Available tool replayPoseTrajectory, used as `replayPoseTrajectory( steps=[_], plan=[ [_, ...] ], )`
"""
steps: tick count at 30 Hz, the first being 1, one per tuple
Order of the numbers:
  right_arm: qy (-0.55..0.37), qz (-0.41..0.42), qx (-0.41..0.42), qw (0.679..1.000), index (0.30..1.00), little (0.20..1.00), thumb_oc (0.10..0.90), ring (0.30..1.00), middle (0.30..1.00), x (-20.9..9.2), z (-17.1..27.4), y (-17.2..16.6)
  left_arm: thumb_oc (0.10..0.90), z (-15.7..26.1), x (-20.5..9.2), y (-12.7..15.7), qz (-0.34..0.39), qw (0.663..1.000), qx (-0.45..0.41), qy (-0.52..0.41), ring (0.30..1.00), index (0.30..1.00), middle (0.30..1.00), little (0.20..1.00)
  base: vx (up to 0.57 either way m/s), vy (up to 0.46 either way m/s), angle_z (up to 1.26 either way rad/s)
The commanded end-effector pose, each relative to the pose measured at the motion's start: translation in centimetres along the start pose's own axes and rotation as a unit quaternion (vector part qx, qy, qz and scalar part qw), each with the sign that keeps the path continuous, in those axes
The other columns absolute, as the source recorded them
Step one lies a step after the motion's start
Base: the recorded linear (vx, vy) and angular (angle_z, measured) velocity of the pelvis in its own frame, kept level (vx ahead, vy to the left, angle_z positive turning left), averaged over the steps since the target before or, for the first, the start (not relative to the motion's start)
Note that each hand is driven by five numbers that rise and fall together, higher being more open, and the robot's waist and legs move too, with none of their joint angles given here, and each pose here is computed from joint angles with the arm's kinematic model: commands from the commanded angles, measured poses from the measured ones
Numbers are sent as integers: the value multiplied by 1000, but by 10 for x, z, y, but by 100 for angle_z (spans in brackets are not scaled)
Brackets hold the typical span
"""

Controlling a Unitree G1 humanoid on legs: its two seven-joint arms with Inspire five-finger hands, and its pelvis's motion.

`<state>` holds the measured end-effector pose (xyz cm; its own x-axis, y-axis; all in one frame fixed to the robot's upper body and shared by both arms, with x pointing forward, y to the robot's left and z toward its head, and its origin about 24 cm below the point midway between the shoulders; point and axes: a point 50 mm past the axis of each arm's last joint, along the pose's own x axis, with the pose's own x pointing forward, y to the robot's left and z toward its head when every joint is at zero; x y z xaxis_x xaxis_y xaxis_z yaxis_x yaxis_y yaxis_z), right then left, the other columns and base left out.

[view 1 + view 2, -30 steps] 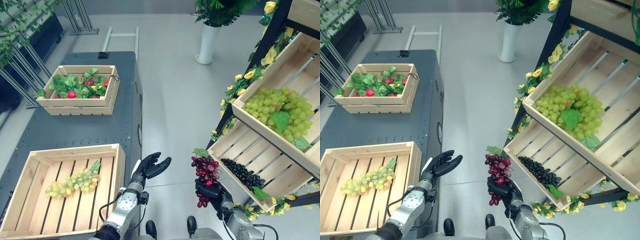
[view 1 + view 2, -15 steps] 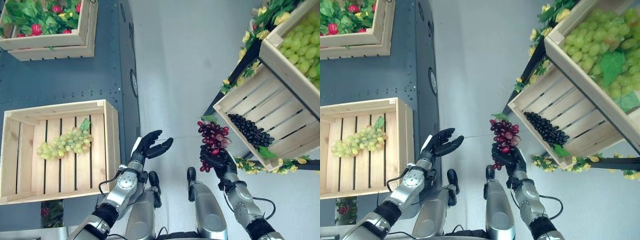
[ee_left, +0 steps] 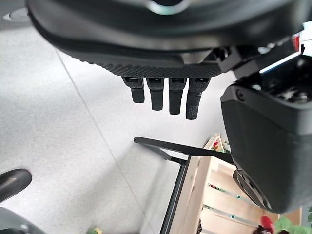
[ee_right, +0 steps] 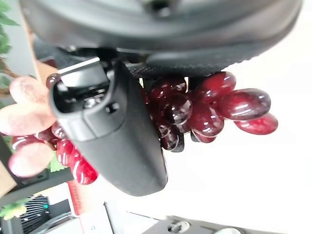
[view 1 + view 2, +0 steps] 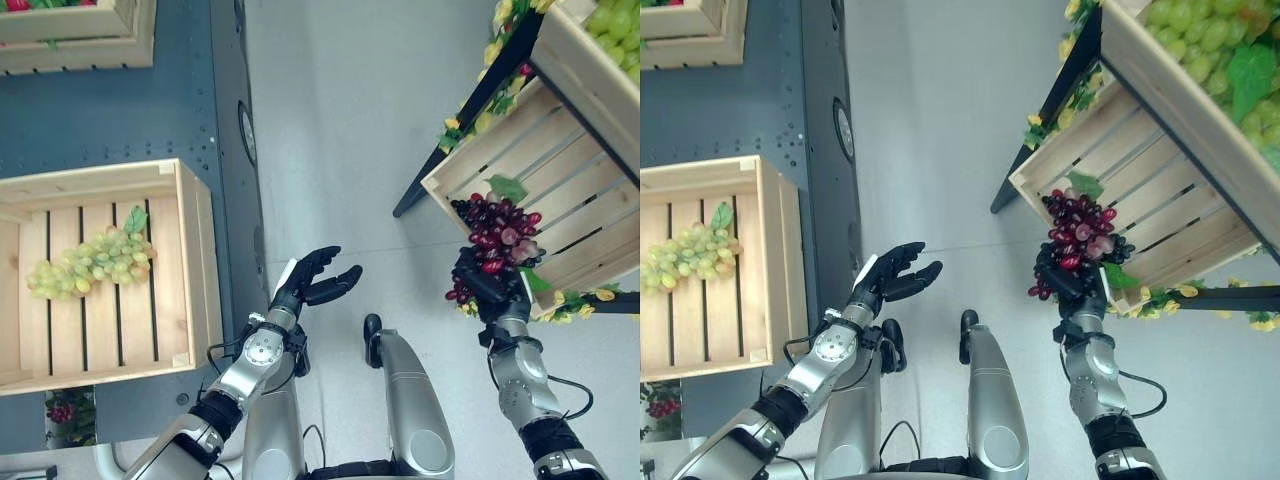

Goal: Pick up the fruits from the basket on one side to the basket on the other side

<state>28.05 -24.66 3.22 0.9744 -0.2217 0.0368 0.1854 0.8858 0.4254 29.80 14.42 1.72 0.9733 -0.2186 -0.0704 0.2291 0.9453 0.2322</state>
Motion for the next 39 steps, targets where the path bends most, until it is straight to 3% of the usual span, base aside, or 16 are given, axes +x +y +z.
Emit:
replayPoseTrajectory(
  steps=[1, 8, 19, 25, 34, 35, 39],
  plan=[
    [-203, 8, 20, 979, 300, 300, 400, 300, 300, 16, 90, 3, 800, 38, 2, -12, -41, 994, 6, -96, 900, 900, 900, 900, 8, -112, 4],
    [-236, -32, 5, 971, 300, 300, 400, 300, 300, 32, 134, -15, 800, 39, 0, -8, -59, 994, 30, -88, 900, 900, 900, 900, 4, -106, 6],
    [-240, -122, 55, 962, 300, 300, 400, 300, 300, 54, 188, -52, 800, 47, -1, -1, -82, 991, 52, -93, 900, 900, 900, 900, 4, -57, 8],
    [-175, -145, 61, 972, 300, 300, 400, 300, 300, 62, 191, -65, 800, 46, -2, 2, -85, 991, 64, -87, 900, 900, 900, 900, 11, -36, 2],
    [-125, -169, 4, 978, 300, 300, 400, 300, 300, 63, 208, -79, 800, 46, -6, 10, -81, 990, 74, -85, 900, 900, 900, 900, 2, -3, 0],
    [-119, -185, 4, 975, 900, 900, 800, 900, 900, 61, 210, -84, 800, 44, -6, 11, -80, 990, 75, -84, 900, 900, 900, 900, 0, 0, 0],
    [-122, -195, 5, 973, 900, 900, 800, 900, 900, 60, 214, -88, 800, 43, -8, 11, -81, 990, 73, -86, 900, 900, 900, 900, 0, 0, 0]
  ],
)
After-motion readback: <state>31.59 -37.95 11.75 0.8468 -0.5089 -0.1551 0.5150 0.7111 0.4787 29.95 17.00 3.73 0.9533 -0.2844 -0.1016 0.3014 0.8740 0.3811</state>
